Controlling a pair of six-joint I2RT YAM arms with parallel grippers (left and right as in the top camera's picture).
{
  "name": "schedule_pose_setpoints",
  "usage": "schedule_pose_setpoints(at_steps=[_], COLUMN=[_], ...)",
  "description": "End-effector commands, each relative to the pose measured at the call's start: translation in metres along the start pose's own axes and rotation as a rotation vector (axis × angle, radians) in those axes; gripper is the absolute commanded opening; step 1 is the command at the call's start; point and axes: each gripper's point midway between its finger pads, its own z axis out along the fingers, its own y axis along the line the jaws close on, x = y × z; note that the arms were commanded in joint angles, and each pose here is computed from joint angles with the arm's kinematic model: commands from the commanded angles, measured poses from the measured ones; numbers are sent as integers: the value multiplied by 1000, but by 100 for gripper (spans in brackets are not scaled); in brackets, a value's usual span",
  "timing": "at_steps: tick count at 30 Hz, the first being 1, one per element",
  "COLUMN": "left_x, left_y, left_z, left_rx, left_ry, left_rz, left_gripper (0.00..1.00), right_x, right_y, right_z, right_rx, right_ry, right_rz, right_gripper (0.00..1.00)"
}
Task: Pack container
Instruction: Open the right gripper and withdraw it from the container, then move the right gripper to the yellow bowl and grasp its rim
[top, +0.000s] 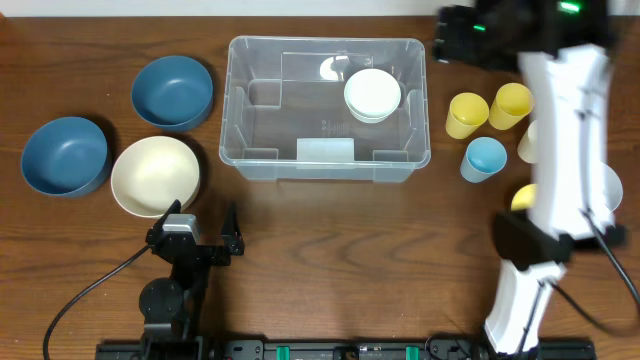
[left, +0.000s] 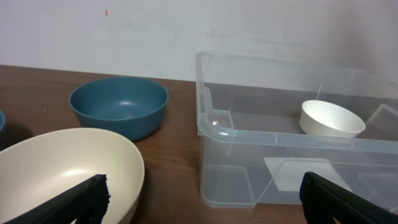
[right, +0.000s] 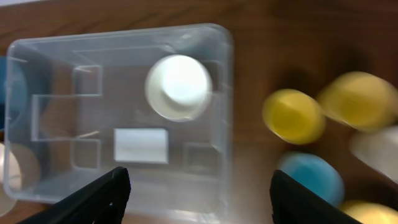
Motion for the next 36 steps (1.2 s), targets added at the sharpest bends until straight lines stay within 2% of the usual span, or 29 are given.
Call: schedule_pose_setpoints(at_steps=[1,9,14,16,19,23,28,36], left_x=[16,16,16,16,16,16,16,16], left_y=[2,2,2,2,2,2,2,2], left_z=[1,1,1,1,1,1,1,1], left_rx=[-5,-4,-5,-5,-4,-5,-4,-4], left_ry=[46,46,46,46,46,46,46,46], left_rz=[8,9,8,8,8,8,9,8], left_gripper=[98,98,98,98,98,98,98,98], right_x=[28,135,188,197,205,210,201,213], right_y=[-50,-183,-230,-235,-234,-235,-233,-232], right_z=[-38,-41,-2,22,59,84,95,123], right_rx=[152,487,508,437,327,304,306,335], right_ry=[-3,171,261,288,302,312,304,406], right_rz=[104,570,749,714,600,498,440,408], right_gripper=[73,74,69,65,64,64,51,57])
